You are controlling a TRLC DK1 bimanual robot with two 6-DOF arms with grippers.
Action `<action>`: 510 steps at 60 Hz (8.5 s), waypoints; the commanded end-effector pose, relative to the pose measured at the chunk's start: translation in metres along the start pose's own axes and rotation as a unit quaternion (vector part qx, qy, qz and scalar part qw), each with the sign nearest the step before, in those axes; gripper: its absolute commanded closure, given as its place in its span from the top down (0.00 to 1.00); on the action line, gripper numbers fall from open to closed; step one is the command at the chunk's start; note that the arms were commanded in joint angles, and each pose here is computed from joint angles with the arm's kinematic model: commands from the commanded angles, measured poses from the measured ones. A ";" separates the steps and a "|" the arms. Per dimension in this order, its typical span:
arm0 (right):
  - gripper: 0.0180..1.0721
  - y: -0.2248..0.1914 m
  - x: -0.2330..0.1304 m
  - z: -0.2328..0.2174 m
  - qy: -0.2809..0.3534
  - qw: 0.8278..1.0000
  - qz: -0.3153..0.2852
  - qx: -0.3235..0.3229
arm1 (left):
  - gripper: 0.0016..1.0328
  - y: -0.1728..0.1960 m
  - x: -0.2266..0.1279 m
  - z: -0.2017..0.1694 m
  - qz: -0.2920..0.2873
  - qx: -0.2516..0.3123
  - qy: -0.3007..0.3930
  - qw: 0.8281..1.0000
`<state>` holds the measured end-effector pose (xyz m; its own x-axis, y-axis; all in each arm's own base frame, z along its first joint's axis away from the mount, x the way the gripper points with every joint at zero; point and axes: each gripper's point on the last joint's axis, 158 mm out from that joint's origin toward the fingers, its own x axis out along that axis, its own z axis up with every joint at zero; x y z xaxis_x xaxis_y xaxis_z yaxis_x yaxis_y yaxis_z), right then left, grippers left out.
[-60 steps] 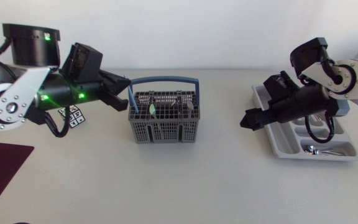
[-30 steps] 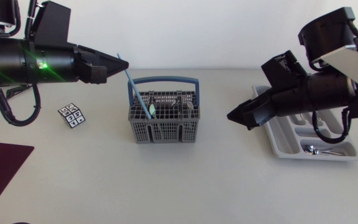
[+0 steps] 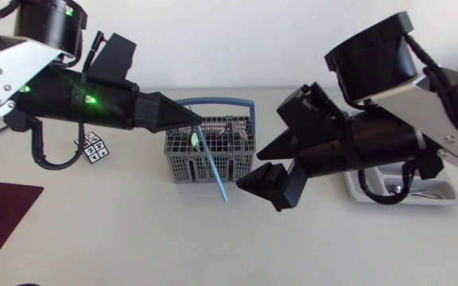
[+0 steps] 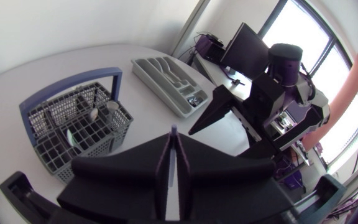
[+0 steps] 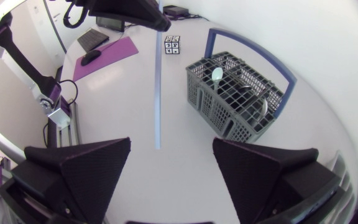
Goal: Transfer all utensils from the basket to the drawer tray.
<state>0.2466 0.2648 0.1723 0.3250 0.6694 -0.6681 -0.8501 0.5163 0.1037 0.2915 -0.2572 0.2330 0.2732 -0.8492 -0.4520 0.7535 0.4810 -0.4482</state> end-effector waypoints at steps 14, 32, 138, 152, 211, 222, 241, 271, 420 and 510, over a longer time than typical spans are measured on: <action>0.80 0.017 0.034 -0.015 0.026 0.999 0.042 0.001 | 0.03 -0.014 0.013 -0.006 -0.036 -0.018 0.021 0.999; 0.33 0.026 0.040 -0.008 0.017 0.998 0.062 -0.009 | 0.03 -0.017 0.019 -0.010 -0.045 -0.020 0.029 0.998; 0.05 -0.258 -0.073 -0.158 0.080 0.935 -0.207 0.278 | 0.55 0.096 0.001 -0.003 0.238 0.071 0.043 0.968; 0.05 -0.306 -0.073 -0.202 0.102 0.904 -0.239 0.341 | 0.55 0.105 0.010 -0.018 0.278 0.089 0.076 0.953; 0.87 -0.290 -0.051 -0.211 0.153 0.885 -0.232 0.373 | 0.55 0.160 0.041 -0.044 0.424 0.123 0.179 0.879; 0.90 -0.276 -0.049 -0.190 0.146 0.895 -0.228 0.356 | 0.54 0.170 0.049 -0.038 0.430 0.113 0.170 0.880; 0.90 -0.258 -0.051 -0.168 0.137 0.905 -0.233 0.329 | 0.37 0.193 0.061 -0.036 0.442 0.100 0.160 0.877; 0.90 -0.250 -0.047 -0.171 0.144 0.907 -0.234 0.320 | 0.04 0.202 0.064 -0.037 0.448 0.098 0.154 0.875; 0.67 -0.022 0.023 0.014 -0.018 0.997 -0.073 -0.035 | 0.03 0.001 0.041 0.017 0.099 0.017 0.037 0.994; 0.05 -0.048 -0.005 -0.059 0.020 0.997 -0.043 -0.064 | 0.55 0.041 0.017 0.060 0.163 0.021 -0.037 0.986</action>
<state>0.2650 0.2241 0.1399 0.3975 0.6182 -0.6781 -0.8592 0.5101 -0.0387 0.3618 -0.2634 0.2625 0.5279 -0.6884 -0.4974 0.6518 0.7038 -0.2825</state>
